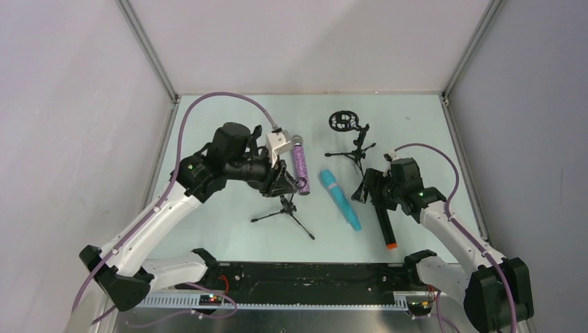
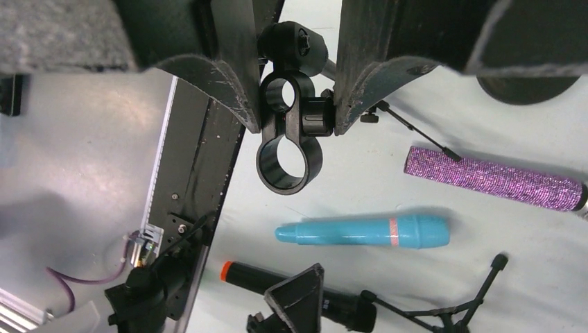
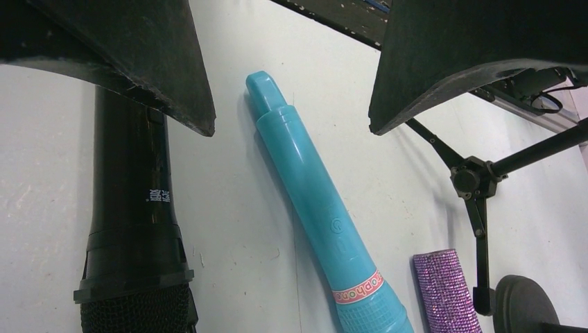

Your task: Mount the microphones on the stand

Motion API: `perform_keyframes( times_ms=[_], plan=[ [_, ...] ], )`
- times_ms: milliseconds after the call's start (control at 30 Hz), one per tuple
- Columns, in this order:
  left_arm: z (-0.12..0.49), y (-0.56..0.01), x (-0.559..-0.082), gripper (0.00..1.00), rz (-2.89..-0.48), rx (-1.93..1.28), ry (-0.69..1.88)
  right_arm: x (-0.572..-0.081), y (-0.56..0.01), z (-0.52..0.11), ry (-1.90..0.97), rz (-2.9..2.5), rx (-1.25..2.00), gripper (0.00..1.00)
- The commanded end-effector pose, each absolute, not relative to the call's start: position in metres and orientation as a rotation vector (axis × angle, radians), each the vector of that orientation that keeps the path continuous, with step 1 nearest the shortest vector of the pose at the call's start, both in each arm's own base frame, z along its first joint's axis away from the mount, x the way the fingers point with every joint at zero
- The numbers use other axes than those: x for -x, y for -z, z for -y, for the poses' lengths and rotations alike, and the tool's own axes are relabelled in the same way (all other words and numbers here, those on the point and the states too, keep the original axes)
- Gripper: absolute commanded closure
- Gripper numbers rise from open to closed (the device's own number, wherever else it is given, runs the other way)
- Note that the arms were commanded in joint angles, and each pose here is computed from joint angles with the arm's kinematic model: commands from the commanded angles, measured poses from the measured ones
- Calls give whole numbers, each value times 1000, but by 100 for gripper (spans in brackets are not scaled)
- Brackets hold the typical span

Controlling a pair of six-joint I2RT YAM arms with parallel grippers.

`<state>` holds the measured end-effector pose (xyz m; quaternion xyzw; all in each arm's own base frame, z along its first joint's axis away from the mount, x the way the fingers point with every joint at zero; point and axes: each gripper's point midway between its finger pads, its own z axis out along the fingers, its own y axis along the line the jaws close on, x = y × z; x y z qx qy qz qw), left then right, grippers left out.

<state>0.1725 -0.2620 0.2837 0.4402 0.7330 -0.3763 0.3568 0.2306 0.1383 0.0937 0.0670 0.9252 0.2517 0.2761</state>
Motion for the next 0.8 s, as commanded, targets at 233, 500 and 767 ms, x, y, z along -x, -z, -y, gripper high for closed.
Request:
perform_keyframes(
  times_ms=[233,500,767],
  plan=[
    [276,-284,-152,100,-1790,-1396,1118,-230,-92,-135,-656,-2492,-154,15],
    [270,-279,-155,100,-1804,-1444,1069,-231,-88,-135,-651,-2502,-150,15],
    [253,-276,-156,100,-1841,-1454,1032,-233,-85,-138,-664,-2511,-146,15]
  ],
)
